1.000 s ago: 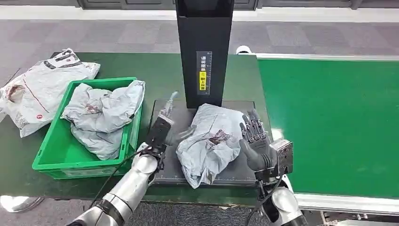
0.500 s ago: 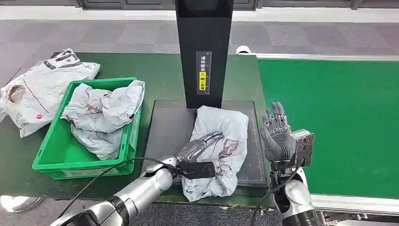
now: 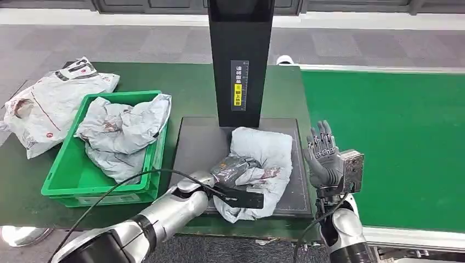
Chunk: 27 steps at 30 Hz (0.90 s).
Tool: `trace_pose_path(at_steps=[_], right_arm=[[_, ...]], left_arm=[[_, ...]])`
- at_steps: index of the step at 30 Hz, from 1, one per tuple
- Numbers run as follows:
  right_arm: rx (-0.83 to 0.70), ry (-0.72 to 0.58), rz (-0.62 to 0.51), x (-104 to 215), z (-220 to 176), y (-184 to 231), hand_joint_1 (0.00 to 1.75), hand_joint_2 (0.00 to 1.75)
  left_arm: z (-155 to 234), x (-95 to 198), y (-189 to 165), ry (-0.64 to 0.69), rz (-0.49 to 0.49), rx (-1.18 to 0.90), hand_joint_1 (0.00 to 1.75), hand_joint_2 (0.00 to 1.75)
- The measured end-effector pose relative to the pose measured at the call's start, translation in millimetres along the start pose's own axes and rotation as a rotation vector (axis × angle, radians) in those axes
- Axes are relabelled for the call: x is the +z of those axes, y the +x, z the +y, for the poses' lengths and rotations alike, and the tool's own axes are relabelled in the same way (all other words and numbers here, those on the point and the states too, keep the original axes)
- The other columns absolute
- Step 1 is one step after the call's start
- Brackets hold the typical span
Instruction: Moved the parcel from conveyor to table for the left to box.
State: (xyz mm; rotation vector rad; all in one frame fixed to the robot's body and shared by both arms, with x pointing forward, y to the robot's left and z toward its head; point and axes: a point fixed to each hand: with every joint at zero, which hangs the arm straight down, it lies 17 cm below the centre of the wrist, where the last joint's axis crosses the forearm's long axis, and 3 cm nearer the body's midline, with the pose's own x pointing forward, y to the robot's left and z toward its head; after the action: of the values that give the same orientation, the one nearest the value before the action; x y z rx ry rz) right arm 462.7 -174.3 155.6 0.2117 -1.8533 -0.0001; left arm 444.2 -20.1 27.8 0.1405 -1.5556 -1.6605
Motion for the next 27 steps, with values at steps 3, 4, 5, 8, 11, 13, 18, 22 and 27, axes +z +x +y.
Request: trace_pose_path(at_steps=[3,4,5,8,11,13,18,22,27], right_arm=[[0.006,0.0,0.0,0.1,-0.3,-0.7,0.0,1.75],[0.009,-0.003,0.0,0.6,-1.2,-1.1,0.0,1.75],[0.012,-0.005,0.002,1.5,-1.9,-2.0,0.0,1.75],[0.012,-0.016,0.012,9.8,-3.9,-5.8,0.0,1.75],[0.019,-0.026,0.015,16.4,-5.4,-7.2,0.0,1.75],[0.024,-0.031,0.01,16.7,-6.5,-6.3,0.0,1.75],[0.028,-0.044,0.005,20.3,-7.0,-5.9,0.0,1.75],[0.025,-0.066,-0.001,24.2,-10.5,-6.9,0.0,1.75],[0.018,-0.078,0.012,30.5,-12.7,-11.9,0.0,1.75]], left_arm=[[11.4,-1.9,-4.5,0.057,0.022,-0.039,1.75,1.75],[18.8,-2.5,-6.1,0.096,0.031,-0.062,1.75,1.75],[26.8,-2.7,-8.6,0.137,0.045,-0.088,1.75,1.75],[58.1,-0.3,-17.4,0.282,0.101,-0.166,1.75,1.75],[109.7,11.7,-30.1,0.469,0.154,-0.222,1.75,1.75],[152.7,22.3,-34.2,0.593,0.177,-0.256,1.75,1.75],[267.5,79.1,-40.9,0.914,0.231,-0.401,1.75,1.75],[348.8,158.4,-63.5,1.16,0.287,-0.408,1.75,1.75],[391.0,246.3,-87.9,1.357,0.32,-0.416,1.75,1.75]])
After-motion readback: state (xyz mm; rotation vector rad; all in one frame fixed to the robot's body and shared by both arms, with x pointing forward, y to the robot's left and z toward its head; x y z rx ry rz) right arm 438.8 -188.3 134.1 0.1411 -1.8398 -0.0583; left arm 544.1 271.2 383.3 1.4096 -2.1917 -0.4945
